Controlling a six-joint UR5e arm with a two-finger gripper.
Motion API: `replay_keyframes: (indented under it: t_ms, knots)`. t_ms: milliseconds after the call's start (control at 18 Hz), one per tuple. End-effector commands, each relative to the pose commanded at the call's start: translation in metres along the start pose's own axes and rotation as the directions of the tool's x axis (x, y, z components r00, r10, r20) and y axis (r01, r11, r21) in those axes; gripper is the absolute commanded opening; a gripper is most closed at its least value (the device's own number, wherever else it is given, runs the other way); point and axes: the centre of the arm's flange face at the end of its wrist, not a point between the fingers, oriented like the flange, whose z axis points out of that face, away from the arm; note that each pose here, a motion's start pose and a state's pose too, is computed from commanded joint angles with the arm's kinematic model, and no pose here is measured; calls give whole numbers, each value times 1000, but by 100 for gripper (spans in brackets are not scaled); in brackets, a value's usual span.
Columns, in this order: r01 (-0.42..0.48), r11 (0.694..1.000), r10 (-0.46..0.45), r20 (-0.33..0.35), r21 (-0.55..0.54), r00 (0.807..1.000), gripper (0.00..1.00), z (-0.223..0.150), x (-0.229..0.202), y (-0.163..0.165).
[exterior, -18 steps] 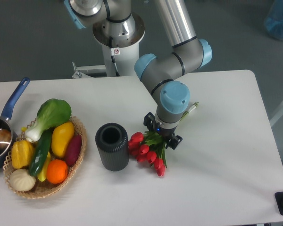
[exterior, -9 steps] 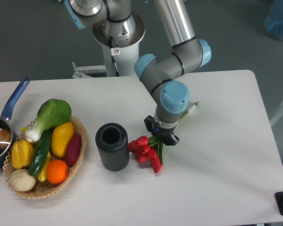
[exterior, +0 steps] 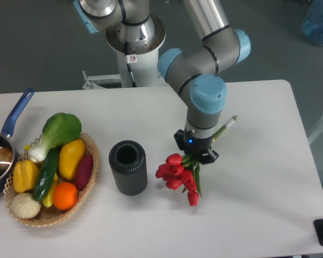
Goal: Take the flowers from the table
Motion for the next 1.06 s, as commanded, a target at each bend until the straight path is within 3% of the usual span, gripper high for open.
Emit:
replay_keyframes:
  t_ms: [500,833,1056]
  knots:
    - [-34,999,34,-8,-37,999,11,-65,-26,-17]
    - [-101,993,97,-49,-65,994,10,-88,-34,-15]
    - [-101,993,99,-34,-63,995,10,-100,-34,-14]
